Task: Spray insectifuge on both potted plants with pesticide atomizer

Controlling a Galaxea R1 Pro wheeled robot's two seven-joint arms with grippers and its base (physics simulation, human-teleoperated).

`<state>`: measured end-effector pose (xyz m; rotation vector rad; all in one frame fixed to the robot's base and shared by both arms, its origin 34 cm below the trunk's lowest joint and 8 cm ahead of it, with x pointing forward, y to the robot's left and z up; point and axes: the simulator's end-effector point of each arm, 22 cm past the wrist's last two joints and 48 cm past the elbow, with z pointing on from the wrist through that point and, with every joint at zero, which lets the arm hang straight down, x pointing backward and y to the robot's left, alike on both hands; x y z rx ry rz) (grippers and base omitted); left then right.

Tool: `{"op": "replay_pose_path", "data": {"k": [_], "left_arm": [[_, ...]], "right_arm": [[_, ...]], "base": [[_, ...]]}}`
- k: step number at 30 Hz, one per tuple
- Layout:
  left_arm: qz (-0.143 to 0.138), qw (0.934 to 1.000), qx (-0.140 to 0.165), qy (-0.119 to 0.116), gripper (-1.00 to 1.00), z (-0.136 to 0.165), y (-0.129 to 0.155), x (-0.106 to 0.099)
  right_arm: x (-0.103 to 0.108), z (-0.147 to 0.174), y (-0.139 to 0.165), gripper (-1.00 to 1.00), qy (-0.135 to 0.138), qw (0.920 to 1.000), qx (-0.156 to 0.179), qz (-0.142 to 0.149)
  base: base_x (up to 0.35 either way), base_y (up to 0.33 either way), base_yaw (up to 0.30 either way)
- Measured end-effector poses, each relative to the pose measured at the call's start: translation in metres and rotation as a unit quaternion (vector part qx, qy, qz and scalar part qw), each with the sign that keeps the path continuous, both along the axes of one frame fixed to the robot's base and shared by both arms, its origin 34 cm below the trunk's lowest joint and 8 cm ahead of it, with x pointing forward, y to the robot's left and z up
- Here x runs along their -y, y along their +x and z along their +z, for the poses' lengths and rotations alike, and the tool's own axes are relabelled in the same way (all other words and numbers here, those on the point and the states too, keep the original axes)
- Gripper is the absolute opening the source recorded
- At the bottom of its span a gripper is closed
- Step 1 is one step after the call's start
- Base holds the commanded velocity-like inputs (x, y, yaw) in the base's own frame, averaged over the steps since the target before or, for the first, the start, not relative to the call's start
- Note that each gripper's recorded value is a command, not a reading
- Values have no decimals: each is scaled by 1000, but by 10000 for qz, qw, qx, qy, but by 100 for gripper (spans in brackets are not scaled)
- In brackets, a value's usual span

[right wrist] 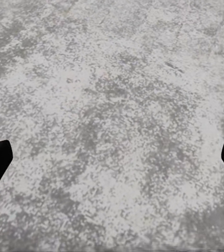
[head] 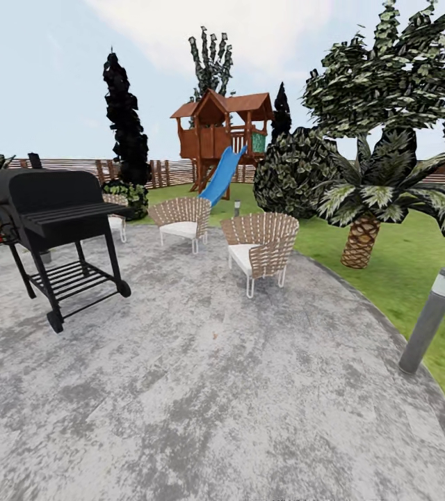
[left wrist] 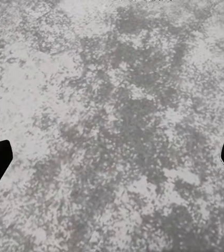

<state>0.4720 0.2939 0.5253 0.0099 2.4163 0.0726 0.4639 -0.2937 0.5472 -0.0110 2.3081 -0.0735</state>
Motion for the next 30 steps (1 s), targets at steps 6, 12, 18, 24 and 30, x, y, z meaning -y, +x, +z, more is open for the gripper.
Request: {"op": "replay_pose_path", "data": {"k": [6, 12, 18, 24, 30], "left_arm": [[1, 10000, 0, -1, 100, -3, 0, 0], [53, 10000, 4, 4, 100, -13, -1, -4], [64, 10000, 8, 10, 100, -24, -1, -5], [70, 10000, 7, 15, 100, -35, -2, -6], [84, 10000, 8, 26, 100, -45, -3, -7]], "right_arm": [[0, -3, 0, 100, 1, 10000, 2, -2], [0, -14, -1, 100, 0, 10000, -1, 0], [0, -24, -1, 100, 2, 10000, 4, -2], [0, -35, -2, 100, 2, 10000, 8, -7], [3, -45, -3, 100, 1, 10000, 14, -50]], "base": [[0, 0, -300], [0, 0, -300], [0, 0, -300], [0, 0, -300], [0, 0, -300]]}}
